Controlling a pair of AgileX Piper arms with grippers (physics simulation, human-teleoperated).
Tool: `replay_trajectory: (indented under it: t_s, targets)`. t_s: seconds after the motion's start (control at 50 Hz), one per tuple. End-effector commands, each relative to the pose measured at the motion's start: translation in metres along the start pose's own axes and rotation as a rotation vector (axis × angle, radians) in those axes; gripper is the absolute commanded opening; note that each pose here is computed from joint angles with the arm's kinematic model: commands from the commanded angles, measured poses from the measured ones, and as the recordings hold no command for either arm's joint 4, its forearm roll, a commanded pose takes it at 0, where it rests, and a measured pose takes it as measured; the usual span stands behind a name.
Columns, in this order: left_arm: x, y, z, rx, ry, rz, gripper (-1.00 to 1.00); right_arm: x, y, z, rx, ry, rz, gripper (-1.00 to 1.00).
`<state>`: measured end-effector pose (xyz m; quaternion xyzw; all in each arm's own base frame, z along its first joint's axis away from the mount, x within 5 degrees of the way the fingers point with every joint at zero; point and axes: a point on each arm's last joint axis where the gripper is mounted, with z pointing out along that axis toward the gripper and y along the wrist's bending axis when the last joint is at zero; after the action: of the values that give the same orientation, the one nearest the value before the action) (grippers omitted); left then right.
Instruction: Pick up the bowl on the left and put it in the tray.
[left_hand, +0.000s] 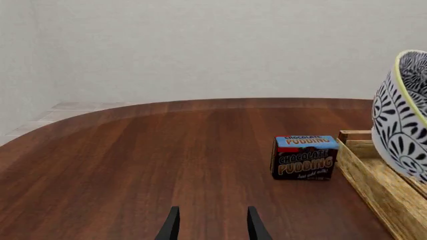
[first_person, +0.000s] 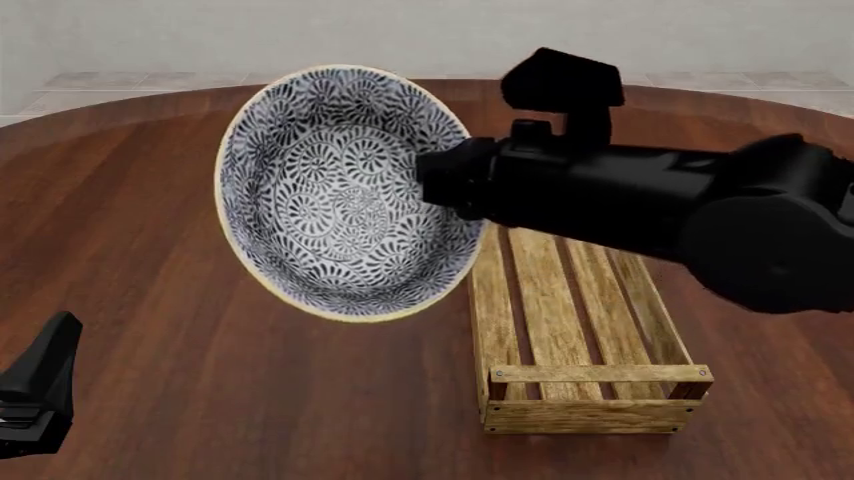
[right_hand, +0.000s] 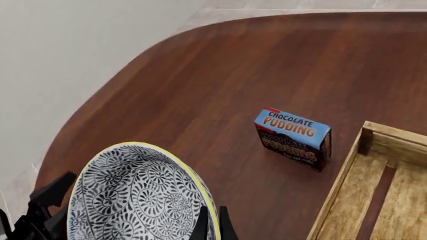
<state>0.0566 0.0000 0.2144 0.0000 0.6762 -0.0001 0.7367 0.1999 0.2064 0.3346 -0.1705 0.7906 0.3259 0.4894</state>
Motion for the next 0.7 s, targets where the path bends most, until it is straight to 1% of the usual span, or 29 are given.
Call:
replay_trajectory:
  t_s: [0.02, 0.16, 0.2, 0.3, 0.34, 0.44, 0.46, 0.7]
  targets:
    - [0.000, 0.000, 0.000, 0.000, 0.000, 0.000, 1.00, -0.007, -0.005, -0.010, 0.010, -0.032, 0.067, -1.00]
    - [0.000, 0.000, 0.000, 0.000, 0.000, 0.000, 1.00, -0.009, -0.011, -0.013, 0.029, -0.042, 0.086, -1.00]
    - [0.000, 0.000, 0.000, 0.000, 0.000, 0.000, 1.00, -0.009, -0.010, -0.014, 0.029, -0.044, 0.082, -1.00]
    - [0.000, 0.000, 0.000, 0.000, 0.000, 0.000, 1.00, -0.010, -0.015, -0.015, 0.043, -0.049, 0.101, -1.00]
    - [0.000, 0.000, 0.000, 0.000, 0.000, 0.000, 1.00, -0.011, -0.015, -0.017, 0.043, -0.054, 0.095, -1.00]
    - [0.000, 0.000, 0.000, 0.000, 0.000, 0.000, 1.00, -0.010, -0.020, -0.016, 0.059, -0.056, 0.115, -1.00]
    - [0.000, 0.000, 0.000, 0.000, 0.000, 0.000, 1.00, -0.011, -0.024, -0.017, 0.073, -0.058, 0.130, -1.00]
    - [0.000, 0.000, 0.000, 0.000, 0.000, 0.000, 1.00, -0.013, -0.034, -0.020, 0.106, -0.076, 0.182, -1.00]
